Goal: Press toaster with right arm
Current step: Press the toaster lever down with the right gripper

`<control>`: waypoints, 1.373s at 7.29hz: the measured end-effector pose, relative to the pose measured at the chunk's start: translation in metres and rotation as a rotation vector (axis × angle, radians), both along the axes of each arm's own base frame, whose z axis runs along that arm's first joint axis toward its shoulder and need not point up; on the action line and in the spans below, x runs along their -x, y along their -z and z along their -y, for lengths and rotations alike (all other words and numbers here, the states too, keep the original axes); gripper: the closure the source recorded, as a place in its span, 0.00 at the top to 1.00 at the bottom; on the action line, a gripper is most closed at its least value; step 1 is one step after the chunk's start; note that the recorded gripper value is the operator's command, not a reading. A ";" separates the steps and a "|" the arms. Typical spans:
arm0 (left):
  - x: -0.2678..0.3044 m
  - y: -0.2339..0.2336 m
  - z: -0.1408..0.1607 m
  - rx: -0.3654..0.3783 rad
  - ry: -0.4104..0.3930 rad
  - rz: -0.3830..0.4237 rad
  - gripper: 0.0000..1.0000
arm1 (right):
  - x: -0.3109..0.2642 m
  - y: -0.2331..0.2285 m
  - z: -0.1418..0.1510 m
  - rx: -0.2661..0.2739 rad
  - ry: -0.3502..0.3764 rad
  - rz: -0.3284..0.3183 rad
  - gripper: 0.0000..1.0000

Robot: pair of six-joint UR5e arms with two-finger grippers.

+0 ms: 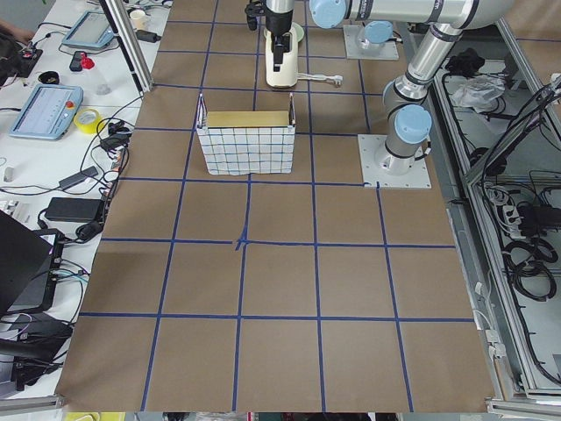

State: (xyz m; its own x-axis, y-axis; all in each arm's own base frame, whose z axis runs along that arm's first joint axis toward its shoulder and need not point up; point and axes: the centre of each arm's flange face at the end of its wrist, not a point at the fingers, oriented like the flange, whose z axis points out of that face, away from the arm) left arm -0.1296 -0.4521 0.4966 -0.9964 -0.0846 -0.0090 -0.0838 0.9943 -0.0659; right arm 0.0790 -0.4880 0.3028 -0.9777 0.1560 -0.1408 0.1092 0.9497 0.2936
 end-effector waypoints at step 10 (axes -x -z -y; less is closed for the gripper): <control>0.000 0.000 0.000 0.000 0.000 0.000 1.00 | 0.004 0.032 -0.001 0.028 0.006 -0.007 0.00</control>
State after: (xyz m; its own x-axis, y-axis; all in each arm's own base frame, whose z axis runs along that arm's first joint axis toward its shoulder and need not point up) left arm -0.1295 -0.4521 0.4966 -0.9964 -0.0848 -0.0090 -0.0841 0.9943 -0.0659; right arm 0.0751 -0.4867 0.2711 -0.9777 0.1580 -0.1385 0.1169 0.9569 0.2660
